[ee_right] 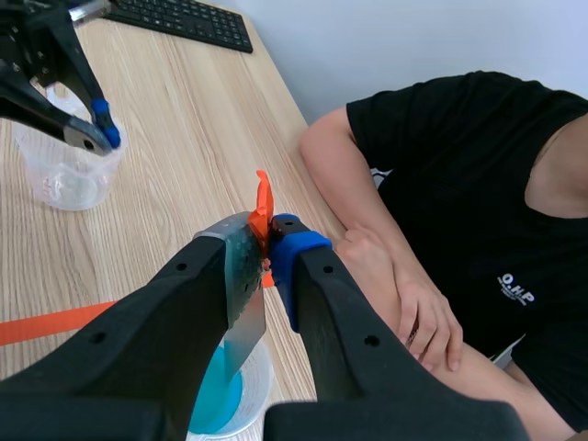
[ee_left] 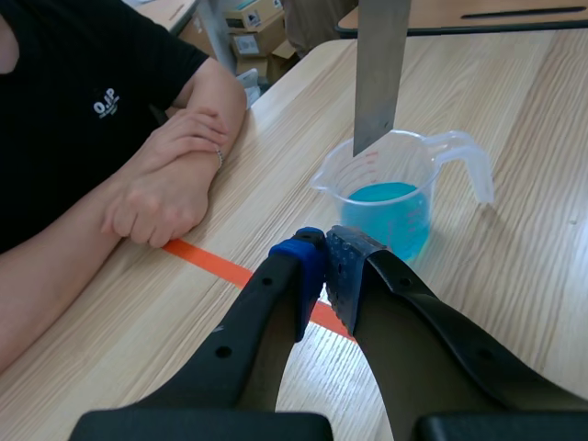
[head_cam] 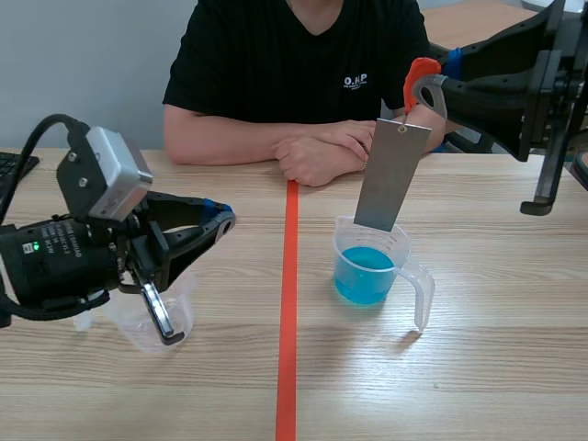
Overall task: Do the redox reaction experiment.
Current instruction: 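Point at the plate with the left hand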
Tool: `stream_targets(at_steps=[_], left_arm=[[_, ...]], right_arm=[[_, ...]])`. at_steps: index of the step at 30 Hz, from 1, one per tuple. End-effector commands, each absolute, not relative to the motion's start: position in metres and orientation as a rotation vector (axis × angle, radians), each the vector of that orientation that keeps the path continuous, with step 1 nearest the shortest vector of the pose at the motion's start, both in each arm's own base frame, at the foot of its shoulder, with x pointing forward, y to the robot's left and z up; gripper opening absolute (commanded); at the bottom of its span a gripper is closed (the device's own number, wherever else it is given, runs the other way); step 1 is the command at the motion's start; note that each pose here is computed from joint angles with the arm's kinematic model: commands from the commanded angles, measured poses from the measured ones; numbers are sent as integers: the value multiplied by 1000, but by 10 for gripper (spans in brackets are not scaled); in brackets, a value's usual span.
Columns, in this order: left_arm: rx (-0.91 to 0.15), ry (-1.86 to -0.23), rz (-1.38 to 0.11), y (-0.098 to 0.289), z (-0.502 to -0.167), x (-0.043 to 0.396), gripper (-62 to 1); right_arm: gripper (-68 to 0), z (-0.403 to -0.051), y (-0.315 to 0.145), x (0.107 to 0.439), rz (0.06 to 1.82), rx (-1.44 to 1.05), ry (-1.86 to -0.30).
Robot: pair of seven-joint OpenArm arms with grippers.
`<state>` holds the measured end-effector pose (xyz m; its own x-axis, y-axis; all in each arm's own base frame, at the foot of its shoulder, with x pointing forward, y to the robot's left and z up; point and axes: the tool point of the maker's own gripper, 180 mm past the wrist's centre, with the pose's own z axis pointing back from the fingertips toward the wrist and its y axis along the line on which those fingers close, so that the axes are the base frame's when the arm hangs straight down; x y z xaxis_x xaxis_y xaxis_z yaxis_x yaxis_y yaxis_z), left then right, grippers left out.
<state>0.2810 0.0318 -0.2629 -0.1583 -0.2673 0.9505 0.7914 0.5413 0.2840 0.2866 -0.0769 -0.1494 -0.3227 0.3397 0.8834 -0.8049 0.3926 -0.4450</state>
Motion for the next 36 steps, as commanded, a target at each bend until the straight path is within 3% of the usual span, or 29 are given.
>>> stream_targets(at_steps=[1, 18, 36], left_arm=[[-479, -1487, -970, 29, -256, 290, -569], [-517, -1530, -1018, -32, -268, 315, -569], [-428, -1547, -1025, -63, -282, 339, -569]], right_arm=[[-658, -135, -77, 290, 1226, 437, -1532], [-658, -135, -77, 290, 1226, 437, -1532], [-658, -134, -77, 290, 1226, 439, -1536]])
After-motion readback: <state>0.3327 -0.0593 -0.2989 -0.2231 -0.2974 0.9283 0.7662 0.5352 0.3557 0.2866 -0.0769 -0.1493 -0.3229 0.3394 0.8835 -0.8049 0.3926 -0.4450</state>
